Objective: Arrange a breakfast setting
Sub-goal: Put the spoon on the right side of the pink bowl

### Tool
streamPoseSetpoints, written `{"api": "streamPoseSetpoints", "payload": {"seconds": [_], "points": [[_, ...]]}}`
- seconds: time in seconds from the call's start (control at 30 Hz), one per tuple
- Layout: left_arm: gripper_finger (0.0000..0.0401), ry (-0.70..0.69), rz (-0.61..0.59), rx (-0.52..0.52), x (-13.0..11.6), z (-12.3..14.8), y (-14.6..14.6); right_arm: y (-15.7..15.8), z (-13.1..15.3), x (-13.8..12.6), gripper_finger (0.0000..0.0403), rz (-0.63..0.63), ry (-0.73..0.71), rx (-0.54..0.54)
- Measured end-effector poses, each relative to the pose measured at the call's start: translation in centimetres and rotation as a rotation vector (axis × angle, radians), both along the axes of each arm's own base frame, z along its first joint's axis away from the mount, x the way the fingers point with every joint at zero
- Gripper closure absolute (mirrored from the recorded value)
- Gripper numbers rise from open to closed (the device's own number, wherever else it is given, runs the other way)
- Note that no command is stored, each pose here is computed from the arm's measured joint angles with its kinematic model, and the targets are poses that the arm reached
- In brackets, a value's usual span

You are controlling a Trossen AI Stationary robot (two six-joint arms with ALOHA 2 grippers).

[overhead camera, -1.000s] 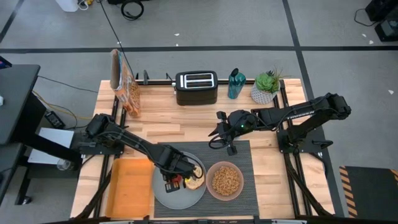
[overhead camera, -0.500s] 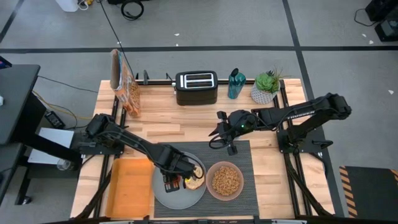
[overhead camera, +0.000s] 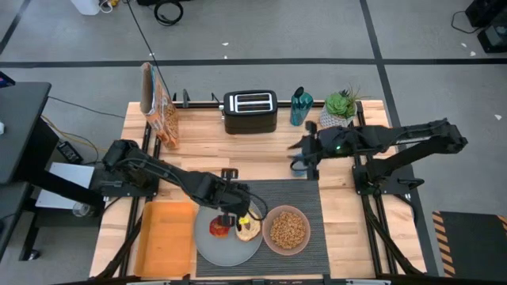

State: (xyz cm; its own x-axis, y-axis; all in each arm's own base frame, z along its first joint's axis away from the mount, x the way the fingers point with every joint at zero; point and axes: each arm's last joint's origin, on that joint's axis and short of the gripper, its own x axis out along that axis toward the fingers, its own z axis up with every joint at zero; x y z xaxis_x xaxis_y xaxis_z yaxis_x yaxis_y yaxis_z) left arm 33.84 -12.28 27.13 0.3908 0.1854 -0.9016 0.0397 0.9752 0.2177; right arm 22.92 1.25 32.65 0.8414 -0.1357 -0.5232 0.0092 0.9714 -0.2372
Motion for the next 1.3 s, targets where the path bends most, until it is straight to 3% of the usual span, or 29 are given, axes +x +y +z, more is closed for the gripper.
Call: {"api": "streamPoseSetpoints", "payload": {"seconds": [0.23,0.47,0.6,0.97,1.1,1.3], "points": [[0.026,-0.129,-0.068,0.001,-3.1,-1.8,2.5,-3.7,0.2,-1.0,0.0274,-0.186,0.007,-0.064],[0.026,-0.463,-0.109,-0.028,-8.0,-2.9,4.4,-10.1,0.5,-0.5,0.0274,-0.35,0.082,-0.139],[0.026,-0.573,-0.115,-0.036,-10.4,-4.2,5.3,-13.9,1.1,-0.2,0.0274,-0.383,0.132,-0.146],[0.026,-0.62,-0.088,-0.065,-12.4,-7.3,6.1,-22.4,1.9,0.4,0.0218,-0.4,0.321,-0.198],[0.026,-0.621,-0.087,-0.079,-12.4,-7.3,6.0,-24.2,2.3,0.9,0.0194,-0.39,0.401,-0.226],[0.026,-0.623,-0.087,-0.08,-12.4,-7.3,6.0,-26.0,1.9,1.9,0.0196,-0.321,0.547,-0.199]]}}
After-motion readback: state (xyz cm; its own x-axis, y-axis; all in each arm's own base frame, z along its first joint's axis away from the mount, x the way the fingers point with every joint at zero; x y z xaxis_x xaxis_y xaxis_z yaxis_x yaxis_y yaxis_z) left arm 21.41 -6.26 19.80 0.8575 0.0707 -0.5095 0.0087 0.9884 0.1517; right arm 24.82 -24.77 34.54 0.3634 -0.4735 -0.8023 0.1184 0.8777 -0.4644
